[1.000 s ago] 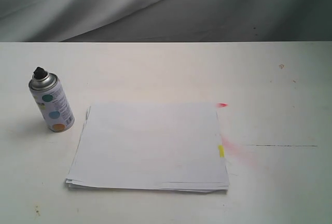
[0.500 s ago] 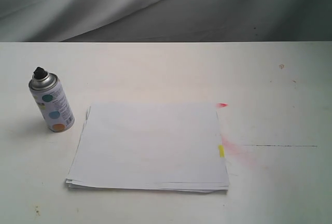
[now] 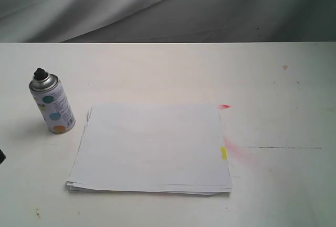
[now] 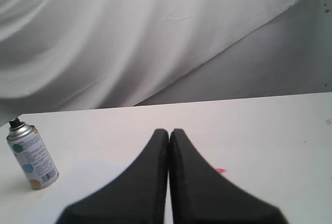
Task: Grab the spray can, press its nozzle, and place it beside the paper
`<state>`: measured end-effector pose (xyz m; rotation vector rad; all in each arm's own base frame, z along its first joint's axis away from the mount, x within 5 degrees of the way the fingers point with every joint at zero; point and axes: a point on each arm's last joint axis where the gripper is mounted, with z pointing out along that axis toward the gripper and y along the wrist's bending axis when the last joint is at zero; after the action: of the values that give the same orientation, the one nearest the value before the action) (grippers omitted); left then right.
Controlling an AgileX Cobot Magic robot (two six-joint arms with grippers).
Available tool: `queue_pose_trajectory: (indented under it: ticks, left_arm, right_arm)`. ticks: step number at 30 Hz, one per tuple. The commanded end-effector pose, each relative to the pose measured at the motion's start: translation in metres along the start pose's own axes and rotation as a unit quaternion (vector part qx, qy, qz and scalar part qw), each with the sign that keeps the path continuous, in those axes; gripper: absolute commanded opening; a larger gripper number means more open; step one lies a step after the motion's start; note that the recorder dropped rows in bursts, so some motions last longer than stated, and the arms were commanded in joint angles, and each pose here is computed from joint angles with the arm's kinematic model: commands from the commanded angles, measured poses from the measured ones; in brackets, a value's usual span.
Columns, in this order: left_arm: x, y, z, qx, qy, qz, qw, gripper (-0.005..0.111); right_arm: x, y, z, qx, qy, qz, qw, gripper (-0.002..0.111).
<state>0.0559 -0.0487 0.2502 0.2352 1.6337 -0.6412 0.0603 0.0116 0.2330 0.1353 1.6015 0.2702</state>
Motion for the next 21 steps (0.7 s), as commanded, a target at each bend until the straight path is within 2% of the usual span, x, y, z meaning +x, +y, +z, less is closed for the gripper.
queue_pose_trajectory:
  ticks: [1, 14, 17, 21]
  left_arm:
    - [0.004, -0.004, 0.0, 0.024, 0.013, -0.008, 1.0, 0.0]
    - [0.005, -0.007, -0.003, 0.036, 0.007, 0.0, 0.999, 0.0]
    - [0.005, -0.007, -0.003, 0.036, 0.007, 0.0, 0.999, 0.0]
    - [0.005, -0.007, -0.003, 0.036, 0.007, 0.0, 0.999, 0.0]
  right_arm:
    - [0.001, 0.0, 0.0, -0.001, 0.001, 0.0, 1.0, 0.0]
    - [0.001, 0.0, 0.0, -0.001, 0.001, 0.0, 1.0, 0.0]
    - [-0.002, -0.006, 0.0, 0.034, -0.015, -0.055, 0.998, 0.0]
    - [-0.002, -0.015, -0.002, 0.085, -0.012, -0.06, 0.995, 0.0]
